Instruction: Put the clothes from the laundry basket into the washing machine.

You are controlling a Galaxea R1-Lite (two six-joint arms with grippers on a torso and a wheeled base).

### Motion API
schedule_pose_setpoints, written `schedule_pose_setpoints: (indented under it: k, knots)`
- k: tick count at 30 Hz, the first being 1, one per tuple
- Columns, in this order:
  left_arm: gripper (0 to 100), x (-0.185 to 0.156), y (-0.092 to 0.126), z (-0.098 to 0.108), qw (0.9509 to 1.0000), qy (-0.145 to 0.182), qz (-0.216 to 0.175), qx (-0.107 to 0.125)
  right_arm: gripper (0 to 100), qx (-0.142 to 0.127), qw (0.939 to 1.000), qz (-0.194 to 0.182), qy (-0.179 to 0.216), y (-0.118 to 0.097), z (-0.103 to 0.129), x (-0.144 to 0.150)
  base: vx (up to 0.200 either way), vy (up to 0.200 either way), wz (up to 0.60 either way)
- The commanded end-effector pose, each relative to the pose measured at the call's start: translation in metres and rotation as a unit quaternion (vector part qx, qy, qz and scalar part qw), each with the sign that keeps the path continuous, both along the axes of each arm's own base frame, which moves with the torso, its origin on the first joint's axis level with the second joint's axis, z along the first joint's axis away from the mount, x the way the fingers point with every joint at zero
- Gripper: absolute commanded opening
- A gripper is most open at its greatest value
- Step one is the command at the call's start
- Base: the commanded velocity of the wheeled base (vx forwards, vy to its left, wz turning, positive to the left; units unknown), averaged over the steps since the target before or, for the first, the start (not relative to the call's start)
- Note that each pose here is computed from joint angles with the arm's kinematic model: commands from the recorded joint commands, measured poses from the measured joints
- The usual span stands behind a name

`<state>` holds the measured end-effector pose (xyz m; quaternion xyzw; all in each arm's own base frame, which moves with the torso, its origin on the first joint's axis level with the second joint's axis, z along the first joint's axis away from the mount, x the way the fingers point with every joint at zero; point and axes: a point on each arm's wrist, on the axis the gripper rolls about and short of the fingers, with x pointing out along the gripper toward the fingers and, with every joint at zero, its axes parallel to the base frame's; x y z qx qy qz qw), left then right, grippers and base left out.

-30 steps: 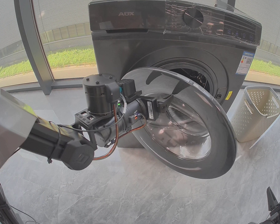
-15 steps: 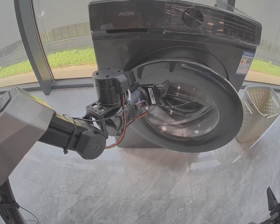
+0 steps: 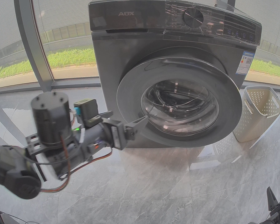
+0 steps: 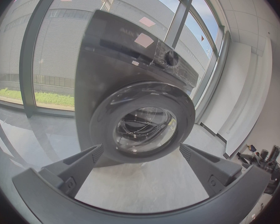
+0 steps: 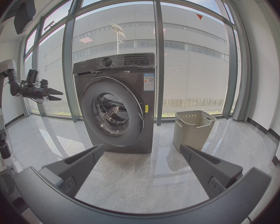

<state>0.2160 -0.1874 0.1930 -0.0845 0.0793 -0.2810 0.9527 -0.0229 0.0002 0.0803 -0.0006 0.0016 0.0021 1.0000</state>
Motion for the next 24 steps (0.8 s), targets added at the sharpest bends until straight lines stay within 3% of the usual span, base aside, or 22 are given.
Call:
schedule_pose_setpoints:
  k: [1,3,5,6,7,8,10,11,12,15,18,20,23,24]
  knots:
    - [100,-0.166,0.160,-0.025,0.9943,-0.069,0.081,0.013,100,0.001,1.0000,0.000,-0.001,0.000,-0.005,0.000,0.000,0.000,0.00]
    - [100,-0.185,0.176,-0.040,0.9888,-0.073,0.129,0.020,100,0.001,1.0000,-0.001,-0.002,0.000,-0.005,0.000,0.000,0.000,0.00]
    - [100,-0.201,0.185,-0.055,0.9798,-0.081,0.180,0.028,100,0.001,1.0000,-0.002,-0.002,0.000,-0.005,0.000,0.000,0.000,0.00]
    - [100,-0.207,0.187,-0.061,0.9767,-0.089,0.192,0.032,100,0.000,1.0000,-0.002,-0.002,0.000,-0.005,0.000,0.000,0.000,0.00]
    - [100,-0.207,0.187,-0.061,0.9767,-0.089,0.192,0.032,100,0.000,1.0000,-0.002,-0.002,0.000,-0.005,0.000,0.000,0.000,0.00]
    - [100,-0.219,0.190,-0.076,0.9717,-0.103,0.209,0.042,100,0.000,1.0000,-0.001,-0.002,0.000,-0.005,0.000,0.000,0.000,0.00]
    - [100,-0.227,0.191,-0.084,0.9666,-0.115,0.225,0.045,100,0.000,1.0000,0.000,-0.001,0.000,-0.005,0.000,0.000,0.000,0.00]
    - [100,-0.232,0.192,-0.089,0.9608,-0.126,0.243,0.045,100,0.000,1.0000,0.001,-0.002,0.000,-0.005,0.000,0.000,0.000,0.00]
    - [100,-0.233,0.192,-0.093,0.9582,-0.129,0.251,0.049,100,0.000,1.0000,0.002,-0.001,0.000,-0.005,0.000,0.000,0.000,0.00]
    - [100,-0.231,0.192,-0.099,0.9530,-0.109,0.277,0.059,100,-0.001,1.0000,0.000,-0.001,0.000,-0.005,0.000,0.000,0.000,0.00]
    - [100,-0.231,0.192,-0.106,0.9538,-0.077,0.281,0.071,100,-0.003,1.0000,0.004,-0.001,0.000,-0.005,0.000,0.000,0.000,0.00]
    - [100,-0.232,0.191,-0.110,0.9515,-0.058,0.293,0.074,100,-0.003,1.0000,0.006,-0.001,0.000,-0.005,0.000,0.000,0.000,0.00]
    - [100,-0.235,0.189,-0.110,0.9373,-0.082,0.329,0.080,100,-0.002,1.0000,0.006,-0.002,0.000,-0.005,0.000,0.000,0.000,0.00]
    - [100,-0.235,0.189,-0.110,0.9373,-0.082,0.329,0.080,100,-0.002,1.0000,0.006,-0.002,0.000,-0.005,0.000,0.000,0.000,0.00]
